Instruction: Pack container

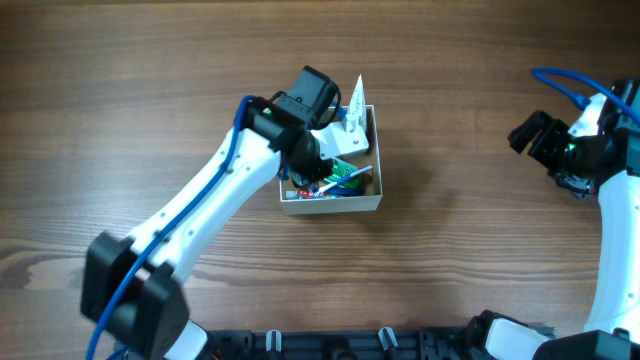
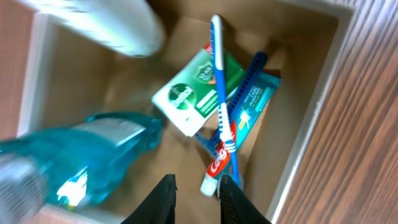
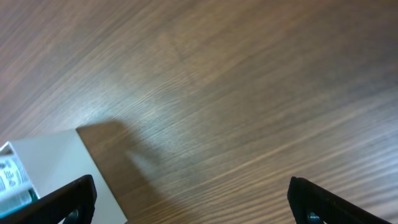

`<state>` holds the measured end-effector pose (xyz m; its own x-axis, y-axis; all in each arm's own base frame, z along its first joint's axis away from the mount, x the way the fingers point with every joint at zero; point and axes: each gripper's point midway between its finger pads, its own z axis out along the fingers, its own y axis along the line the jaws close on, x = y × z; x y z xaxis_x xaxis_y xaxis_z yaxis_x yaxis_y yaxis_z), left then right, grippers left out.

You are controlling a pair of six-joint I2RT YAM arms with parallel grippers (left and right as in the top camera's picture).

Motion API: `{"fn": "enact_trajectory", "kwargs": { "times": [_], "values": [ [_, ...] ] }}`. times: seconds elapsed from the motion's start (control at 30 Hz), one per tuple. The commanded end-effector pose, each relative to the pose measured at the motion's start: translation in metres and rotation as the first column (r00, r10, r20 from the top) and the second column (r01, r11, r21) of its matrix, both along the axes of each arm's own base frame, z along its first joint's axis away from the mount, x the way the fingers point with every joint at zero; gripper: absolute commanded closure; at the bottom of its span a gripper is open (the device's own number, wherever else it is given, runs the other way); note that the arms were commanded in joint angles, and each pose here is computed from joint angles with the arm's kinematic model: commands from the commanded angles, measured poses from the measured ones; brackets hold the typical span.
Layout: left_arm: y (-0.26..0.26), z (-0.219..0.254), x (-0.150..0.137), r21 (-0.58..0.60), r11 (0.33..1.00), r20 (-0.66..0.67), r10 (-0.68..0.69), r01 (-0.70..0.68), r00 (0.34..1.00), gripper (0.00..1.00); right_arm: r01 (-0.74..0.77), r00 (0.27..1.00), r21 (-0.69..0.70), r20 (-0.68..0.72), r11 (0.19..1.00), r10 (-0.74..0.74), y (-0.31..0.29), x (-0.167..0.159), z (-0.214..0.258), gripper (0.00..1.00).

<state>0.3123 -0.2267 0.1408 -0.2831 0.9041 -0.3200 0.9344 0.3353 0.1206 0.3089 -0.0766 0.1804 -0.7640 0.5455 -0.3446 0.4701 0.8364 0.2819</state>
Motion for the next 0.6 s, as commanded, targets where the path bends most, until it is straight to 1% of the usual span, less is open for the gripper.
{"fn": "enact_trajectory", "kwargs": {
  "times": [0.0,0.03,0.07,0.1,0.13,0.2,0.27,0.33,0.43,0.47,0.53,0.57],
  "values": [
    [0.026,0.065,0.013,-0.122,0.959,0.131,0.27,-0.255,0.954,0.31,-0.159,0.987,-0.054,0.014,0.986,0.16,0.029,0.009,0.004,0.0],
    [0.038,0.075,0.021,-0.16,0.93,0.146,0.354,-0.331,0.924,0.3,-0.193,0.981,-0.085,0.015,0.977,0.195,0.038,0.013,0.006,0.0],
    [0.048,0.081,0.027,-0.19,0.903,0.144,0.414,-0.385,0.899,0.11,-0.236,0.97,-0.118,0.021,0.965,0.24,0.049,0.018,0.009,0.0],
    [0.06,0.086,0.035,-0.22,0.867,0.137,0.481,-0.447,0.866,0.0,-0.306,0.948,-0.148,0.04,0.941,0.314,0.066,0.024,0.014,0.0],
    [0.085,0.089,0.05,-0.267,0.777,0.105,0.611,-0.57,0.784,0.0,-0.388,0.911,-0.178,0.075,0.904,0.406,0.091,0.033,0.019,0.0],
    [0.115,0.088,0.066,-0.302,0.663,0.063,0.731,-0.685,0.68,0.0,-0.467,0.859,-0.222,0.117,0.856,0.499,0.117,0.042,0.026,0.0],
    [0.147,0.083,0.078,-0.317,0.531,0.006,0.83,-0.786,0.558,0.0,-0.534,0.789,-0.278,0.175,0.799,0.589,0.144,0.055,0.036,0.0],
    [0.165,0.078,0.082,-0.315,0.459,-0.031,0.87,-0.831,0.492,0.0,-0.535,0.763,-0.308,0.223,0.787,0.606,0.154,0.067,0.044,0.0],
    [0.183,0.077,0.085,-0.312,0.421,-0.031,0.891,-0.852,0.452,0.0,-0.514,0.749,-0.334,0.273,0.79,0.603,0.156,0.077,0.054,0.0],
    [0.185,0.077,0.084,-0.311,0.417,-0.031,0.894,-0.854,0.448,0.0,-0.532,0.736,-0.346,0.262,0.773,0.624,0.156,0.073,0.054,0.0],
    [0.187,0.08,0.071,-0.296,0.412,-0.057,0.893,-0.862,0.447,0.0,-0.516,0.76,-0.315,0.26,0.797,0.595,0.154,0.059,0.059,0.0],
    [0.182,0.086,0.063,-0.307,0.419,-0.082,0.883,-0.855,0.462,0.0,-0.509,0.764,-0.31,0.266,0.803,0.588,0.153,0.052,0.065,0.0]
  ]
}}
